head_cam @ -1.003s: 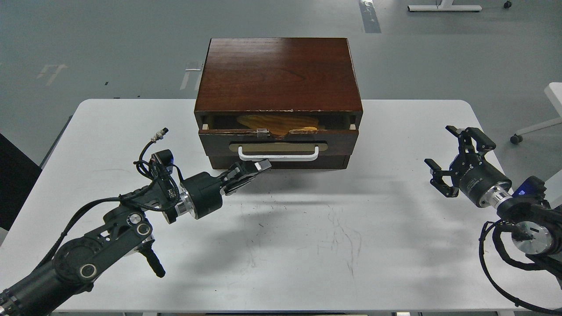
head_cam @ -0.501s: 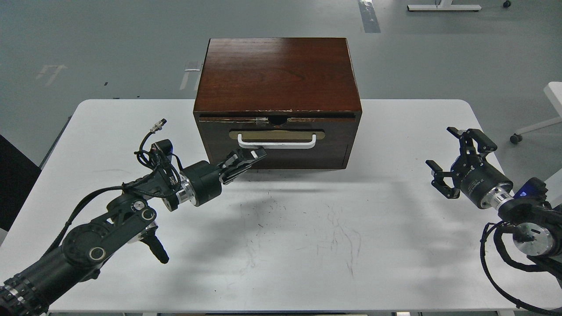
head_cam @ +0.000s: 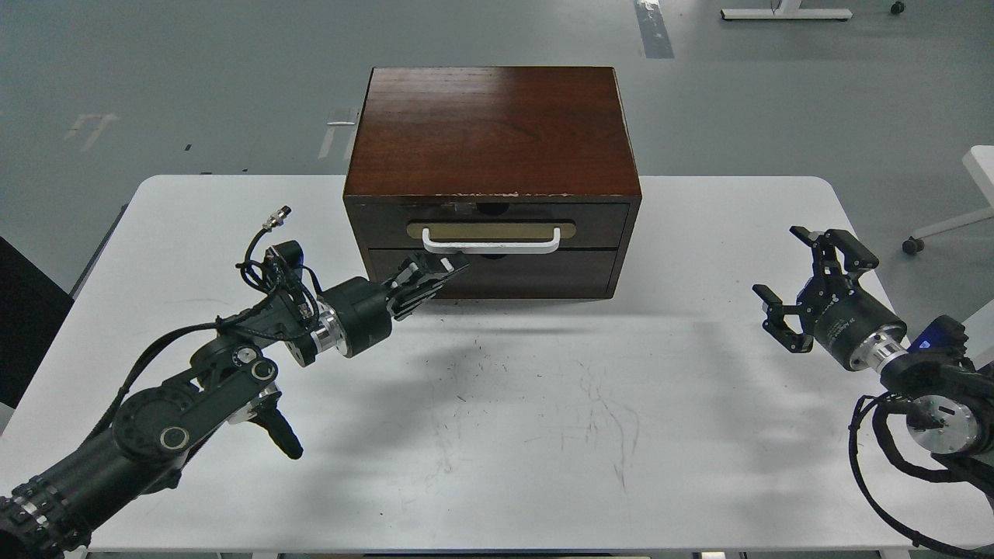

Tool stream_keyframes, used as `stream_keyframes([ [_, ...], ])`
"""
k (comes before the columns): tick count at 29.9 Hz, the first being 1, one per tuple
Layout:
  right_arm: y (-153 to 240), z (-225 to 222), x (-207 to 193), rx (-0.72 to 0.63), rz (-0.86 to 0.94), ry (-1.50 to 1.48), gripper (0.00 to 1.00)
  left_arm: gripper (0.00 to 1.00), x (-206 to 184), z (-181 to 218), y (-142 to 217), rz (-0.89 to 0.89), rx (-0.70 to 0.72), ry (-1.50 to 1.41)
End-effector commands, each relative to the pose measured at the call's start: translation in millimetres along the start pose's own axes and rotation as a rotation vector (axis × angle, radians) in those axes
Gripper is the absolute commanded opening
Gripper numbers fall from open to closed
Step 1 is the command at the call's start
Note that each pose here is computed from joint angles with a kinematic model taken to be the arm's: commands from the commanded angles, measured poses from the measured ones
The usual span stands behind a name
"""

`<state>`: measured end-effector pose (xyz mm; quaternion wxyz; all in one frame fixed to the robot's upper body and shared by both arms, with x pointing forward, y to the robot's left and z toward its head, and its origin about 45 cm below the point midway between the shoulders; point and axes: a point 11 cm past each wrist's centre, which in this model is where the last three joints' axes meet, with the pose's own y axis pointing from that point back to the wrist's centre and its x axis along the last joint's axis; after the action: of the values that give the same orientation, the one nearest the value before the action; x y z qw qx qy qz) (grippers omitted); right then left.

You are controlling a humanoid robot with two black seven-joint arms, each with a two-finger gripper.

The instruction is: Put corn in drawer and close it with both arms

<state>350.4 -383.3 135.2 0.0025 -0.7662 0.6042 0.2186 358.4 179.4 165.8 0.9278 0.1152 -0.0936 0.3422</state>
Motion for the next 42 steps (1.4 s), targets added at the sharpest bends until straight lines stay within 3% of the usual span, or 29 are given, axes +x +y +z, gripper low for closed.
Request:
stream_keyframes([
  [1,0,0,-1,-0.001,-0.002,-0.001,0.97,0.00,-6,6,9,-0.054,-0.018,0.025],
  [5,0,-1,0,0.002,-0.002,-0.002,0.97,0.00,-12,7,23,-0.094,-0.028,0.036],
  [7,0,-1,0,0.004,0.000,-0.001,0.97,0.11,-14,11,33,-0.111,-0.039,0.061],
  [8,-1,-1,0,0.005,-0.001,-0.003,0.97,0.23,-11,15,40,-0.117,-0.054,0.083],
  [10,-1,-3,0,0.009,0.000,-0.003,0.97,0.37,-6,23,47,-0.111,-0.079,0.111],
  [11,-1,-3,0,0.010,0.000,-0.003,0.97,0.54,-1,30,52,-0.103,-0.111,0.152],
  [12,-1,-5,0,0.014,-0.001,-0.003,0.97,0.80,8,37,59,-0.075,-0.140,0.201],
  [13,-1,-5,0,0.016,-0.001,-0.004,0.97,0.98,14,39,62,-0.057,-0.153,0.228],
  [20,-2,-10,1,0.026,0.001,-0.001,0.97,1.00,91,71,95,0.189,-0.312,0.408],
  [26,-7,-23,0,0.066,0.002,-0.009,0.97,1.00,129,53,126,0.327,-0.272,0.448],
  [34,-13,-34,11,0.116,0.056,-0.008,0.97,1.00,131,-14,163,0.458,-0.126,0.511],
  [42,-30,-16,7,0.125,0.112,-0.030,1.00,1.00,119,-37,175,0.490,-0.105,0.566],
])
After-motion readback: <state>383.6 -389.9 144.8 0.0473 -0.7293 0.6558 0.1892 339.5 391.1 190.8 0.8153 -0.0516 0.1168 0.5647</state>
